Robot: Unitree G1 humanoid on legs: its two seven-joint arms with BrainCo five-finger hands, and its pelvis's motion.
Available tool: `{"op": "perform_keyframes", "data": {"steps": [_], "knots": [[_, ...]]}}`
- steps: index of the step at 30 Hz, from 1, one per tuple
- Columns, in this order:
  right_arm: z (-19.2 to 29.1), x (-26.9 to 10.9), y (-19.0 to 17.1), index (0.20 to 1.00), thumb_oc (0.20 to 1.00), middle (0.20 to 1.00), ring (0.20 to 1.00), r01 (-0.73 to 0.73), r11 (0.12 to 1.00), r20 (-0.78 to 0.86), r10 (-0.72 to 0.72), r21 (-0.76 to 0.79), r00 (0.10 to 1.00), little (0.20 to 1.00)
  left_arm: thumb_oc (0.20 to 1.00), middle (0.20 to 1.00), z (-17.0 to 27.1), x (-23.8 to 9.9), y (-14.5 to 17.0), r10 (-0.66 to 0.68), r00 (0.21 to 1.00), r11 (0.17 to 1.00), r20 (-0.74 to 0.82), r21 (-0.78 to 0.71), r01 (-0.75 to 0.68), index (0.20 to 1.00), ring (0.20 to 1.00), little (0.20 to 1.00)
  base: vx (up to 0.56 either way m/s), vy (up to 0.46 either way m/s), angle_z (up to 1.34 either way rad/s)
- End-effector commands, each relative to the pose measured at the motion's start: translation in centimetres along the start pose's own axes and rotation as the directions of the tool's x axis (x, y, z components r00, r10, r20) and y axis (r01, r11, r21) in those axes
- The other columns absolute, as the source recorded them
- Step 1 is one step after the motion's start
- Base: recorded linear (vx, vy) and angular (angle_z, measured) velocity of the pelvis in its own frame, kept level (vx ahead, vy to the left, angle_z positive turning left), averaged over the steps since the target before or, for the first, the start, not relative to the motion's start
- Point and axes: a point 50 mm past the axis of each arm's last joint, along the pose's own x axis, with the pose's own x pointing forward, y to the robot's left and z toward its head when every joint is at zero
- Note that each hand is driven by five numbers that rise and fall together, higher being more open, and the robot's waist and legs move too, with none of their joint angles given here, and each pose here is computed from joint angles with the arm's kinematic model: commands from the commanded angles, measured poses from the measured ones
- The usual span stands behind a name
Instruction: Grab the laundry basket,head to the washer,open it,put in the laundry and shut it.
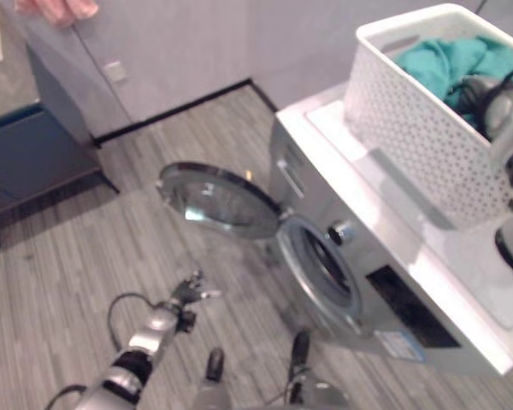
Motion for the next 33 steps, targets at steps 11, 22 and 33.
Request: {"op": "perform_keyframes", "data": {"steps": [11,22,33], "knots": [[-0.6,-1.1,-4.9,0.2,0.2,0.2,0.2,0.234,0.972,-0.032,-0.235,-0.036,0.971,0.2,1.0,1.0,3.4,0.6,1.3,0.021,0.992,0.999,0.121,0.031,-0.025,1.0,1.0,1.0,0.0,0.009,0.0],[-1.6,-3.5,-9.6,0.2,0.2,0.2,0.2,0.607,0.794,-0.016,-0.608,-0.044,0.794,0.2,1.0,1.0,0.9,-0.6,2.1,0.107,0.99,0.994,0.088,-0.037,-0.104,1.0,1.0,1.0,0.01,0.035,0.0],[-3.9,-6.8,-11.4,0.2,0.2,0.2,0.2,0.826,0.555,-0.009,-0.831,-0.094,0.557,0.2,1.0,1.0,-1.8,-1.9,2.5,0.15,0.988,0.986,0.031,-0.078,-0.148,1.0,1.0,1.0,0.03,0.017,0.04]]}}
